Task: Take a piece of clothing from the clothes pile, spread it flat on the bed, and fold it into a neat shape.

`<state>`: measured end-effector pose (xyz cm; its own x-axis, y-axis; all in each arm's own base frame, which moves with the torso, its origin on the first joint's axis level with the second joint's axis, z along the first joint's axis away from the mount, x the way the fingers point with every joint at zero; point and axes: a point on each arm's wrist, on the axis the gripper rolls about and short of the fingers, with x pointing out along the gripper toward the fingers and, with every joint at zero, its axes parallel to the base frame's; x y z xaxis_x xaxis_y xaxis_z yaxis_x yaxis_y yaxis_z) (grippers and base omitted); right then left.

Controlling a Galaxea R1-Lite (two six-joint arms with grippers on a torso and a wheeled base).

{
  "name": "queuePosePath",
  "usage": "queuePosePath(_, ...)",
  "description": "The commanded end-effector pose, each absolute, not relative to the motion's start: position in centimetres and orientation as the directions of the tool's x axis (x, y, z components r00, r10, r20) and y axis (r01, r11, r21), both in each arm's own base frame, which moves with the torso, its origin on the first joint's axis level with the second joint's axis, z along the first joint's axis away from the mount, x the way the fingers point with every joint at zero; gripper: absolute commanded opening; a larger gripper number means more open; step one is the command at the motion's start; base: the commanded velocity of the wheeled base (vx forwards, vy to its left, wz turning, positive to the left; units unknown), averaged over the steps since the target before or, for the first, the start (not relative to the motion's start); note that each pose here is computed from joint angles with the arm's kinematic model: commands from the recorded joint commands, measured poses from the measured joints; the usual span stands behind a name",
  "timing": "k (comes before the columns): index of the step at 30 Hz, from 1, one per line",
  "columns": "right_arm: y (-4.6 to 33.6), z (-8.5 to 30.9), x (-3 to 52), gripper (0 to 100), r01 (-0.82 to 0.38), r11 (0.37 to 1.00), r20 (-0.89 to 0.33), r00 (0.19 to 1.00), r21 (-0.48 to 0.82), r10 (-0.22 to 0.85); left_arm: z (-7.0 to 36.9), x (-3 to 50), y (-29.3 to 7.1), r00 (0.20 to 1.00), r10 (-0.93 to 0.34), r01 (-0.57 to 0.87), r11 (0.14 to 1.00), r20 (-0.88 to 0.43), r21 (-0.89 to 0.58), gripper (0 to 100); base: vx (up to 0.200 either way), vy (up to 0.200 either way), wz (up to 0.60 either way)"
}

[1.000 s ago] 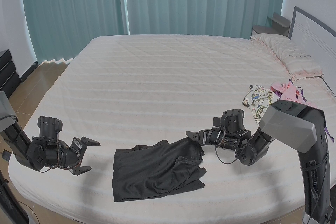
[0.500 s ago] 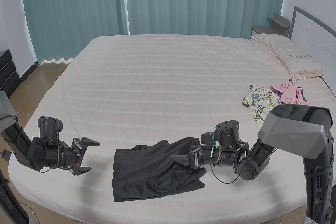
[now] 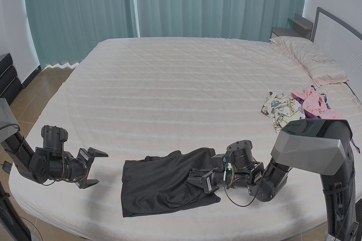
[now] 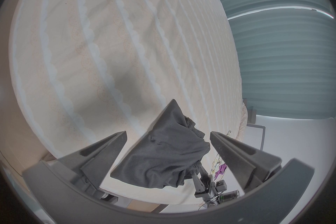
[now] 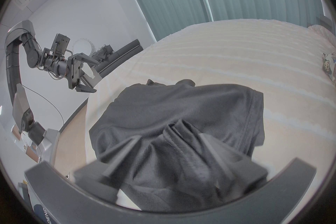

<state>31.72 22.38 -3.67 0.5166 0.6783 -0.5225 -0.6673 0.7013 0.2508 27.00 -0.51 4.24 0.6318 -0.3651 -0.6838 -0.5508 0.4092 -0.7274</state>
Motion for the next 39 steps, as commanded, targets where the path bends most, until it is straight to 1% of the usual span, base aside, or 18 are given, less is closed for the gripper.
queuePosePath(1,21.4,-2.9,31.3,0,-0.657,0.712,-0.527,0.525,0.249,0.669,4.2,27.0,-0.5,0.631,-0.364,-0.552,0.408,-0.685,-0.727,100,0.0,0.0,0.0)
queuePosePath(4,20.6,-2.4,30.6,0,-0.647,0.72,-0.538,0.525,0.251,0.66,4.2,27.0,-0.5,0.631,-0.365,-0.552,0.409,-0.685,-0.727,100,0.0,0.0,0.0)
queuePosePath(6,19.3,-1.2,29.8,0,-0.634,0.729,-0.536,0.534,0.258,0.654,4.2,27.0,-0.5,0.631,-0.365,-0.552,0.409,-0.685,-0.727,100,0.0,0.0,0.0)
queuePosePath(9,18.2,-1.0,28.6,0,-0.621,0.738,-0.56,0.525,0.263,0.641,4.2,27.0,-0.5,0.63,-0.364,-0.553,0.41,-0.686,-0.726,100,0.0,0.0,0.0)
queuePosePath(16,16.6,-2.1,26.3,0,-0.606,0.747,-0.601,0.499,0.273,0.625,4.1,26.9,-0.5,0.628,-0.365,-0.554,0.41,-0.688,-0.724,100,0.0,0.0,0.0)
queuePosePath(21,15.5,-2.5,25.5,0,-0.59,0.76,-0.614,0.501,0.273,0.61,4.2,26.9,-0.5,0.629,-0.364,-0.554,0.41,-0.687,-0.725,100,0.0,0.0,0.0)
queuePosePath(25,14.4,-3.2,24.3,0,-0.57,0.772,-0.658,0.471,0.282,0.588,4.2,26.9,-0.5,0.629,-0.365,-0.553,0.41,-0.687,-0.725,100,0.0,0.0,0.0)
queuePosePath(34,14.4,-4.3,24.1,0,-0.565,0.775,-0.686,0.445,0.283,0.576,4.1,26.9,-0.5,0.628,-0.365,-0.554,0.41,-0.688,-0.724,100,0.0,0.0,0.0)
queuePosePath(35,14.4,-4.3,24.1,100,-0.565,0.775,-0.686,0.445,0.283,0.576,4.1,26.9,-0.5,0.628,-0.365,-0.554,0.41,-0.688,-0.724,100,0.0,0.0,0.0)
queuePosePath(38,14.0,-4.5,23.2,100,-0.576,0.77,-0.709,0.421,0.273,0.566,4.1,26.9,-0.5,0.628,-0.365,-0.554,0.41,-0.688,-0.724,100,0.0,0.0,0.0)
queuePosePath(39,13.9,-4.4,23.3,100,-0.577,0.771,-0.705,0.427,0.27,0.567,4.1,26.9,-0.5,0.628,-0.365,-0.554,0.41,-0.688,-0.724,100,0.0,0.0,0.0)
